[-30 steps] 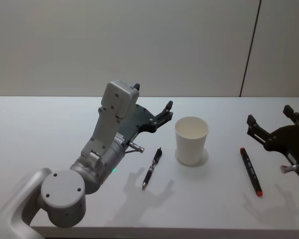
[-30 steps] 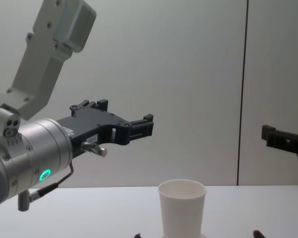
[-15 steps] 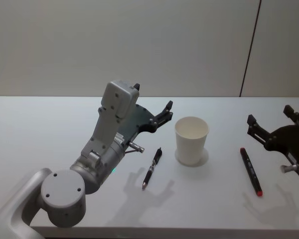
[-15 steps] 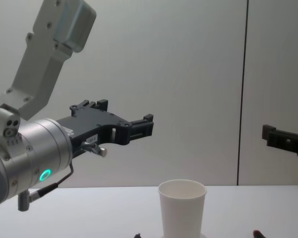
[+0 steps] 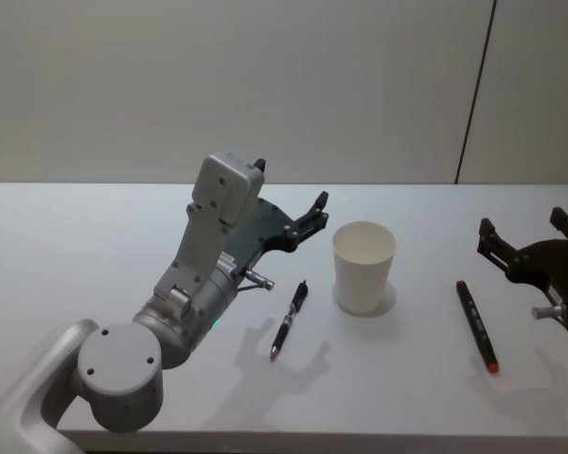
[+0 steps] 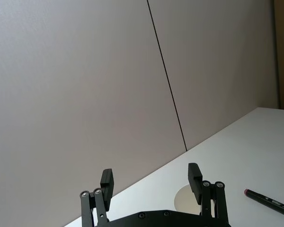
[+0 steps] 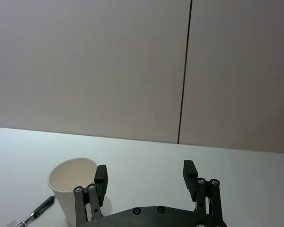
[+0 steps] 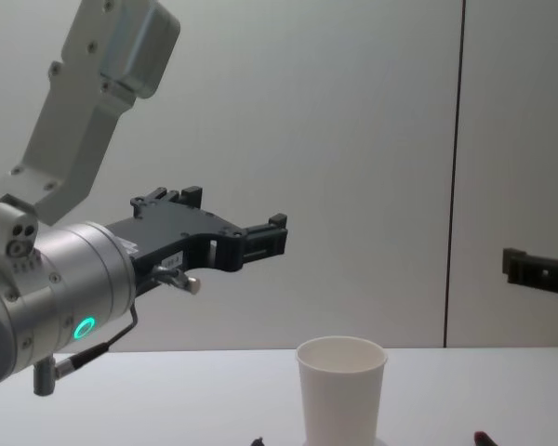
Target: Place the pen into the pen holder.
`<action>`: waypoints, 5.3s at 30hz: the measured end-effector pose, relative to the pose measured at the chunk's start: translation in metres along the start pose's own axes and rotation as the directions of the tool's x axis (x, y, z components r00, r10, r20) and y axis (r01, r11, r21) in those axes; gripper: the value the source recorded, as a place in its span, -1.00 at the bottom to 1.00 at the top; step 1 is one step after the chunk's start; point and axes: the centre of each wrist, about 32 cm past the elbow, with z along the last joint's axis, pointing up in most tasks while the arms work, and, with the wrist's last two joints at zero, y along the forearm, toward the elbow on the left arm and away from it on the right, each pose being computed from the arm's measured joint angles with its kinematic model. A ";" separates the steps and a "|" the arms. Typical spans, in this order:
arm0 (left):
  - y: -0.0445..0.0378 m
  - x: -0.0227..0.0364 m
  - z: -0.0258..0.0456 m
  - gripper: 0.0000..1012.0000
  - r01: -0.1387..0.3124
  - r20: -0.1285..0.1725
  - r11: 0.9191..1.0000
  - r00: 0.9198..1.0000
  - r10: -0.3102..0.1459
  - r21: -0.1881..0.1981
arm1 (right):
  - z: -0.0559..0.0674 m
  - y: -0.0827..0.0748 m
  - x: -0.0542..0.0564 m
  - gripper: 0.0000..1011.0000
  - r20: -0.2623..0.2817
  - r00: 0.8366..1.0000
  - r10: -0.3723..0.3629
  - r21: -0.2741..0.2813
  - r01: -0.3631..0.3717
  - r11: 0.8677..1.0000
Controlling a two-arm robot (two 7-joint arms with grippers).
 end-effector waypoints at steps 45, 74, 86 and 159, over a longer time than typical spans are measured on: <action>0.0000 0.0000 0.0000 0.98 0.000 0.000 1.000 1.000 0.000 0.000 | -0.011 0.086 -0.049 0.98 0.059 0.982 -0.180 -0.496 0.186 0.848; 0.0000 0.0000 0.0000 0.98 0.000 0.000 1.000 1.000 0.000 0.000 | -0.044 0.101 -0.043 0.98 0.006 0.987 -0.163 -0.578 0.136 0.805; 0.0000 0.0000 0.0000 0.98 0.000 0.000 1.000 1.000 0.000 0.000 | -0.052 0.105 -0.043 0.84 -0.002 0.988 -0.157 -0.590 0.125 0.798; 0.0000 0.0000 0.0000 0.98 0.000 0.000 1.000 1.000 0.000 0.000 | -0.030 0.078 -0.051 -0.66 0.024 1.000 -0.010 -0.029 0.011 1.000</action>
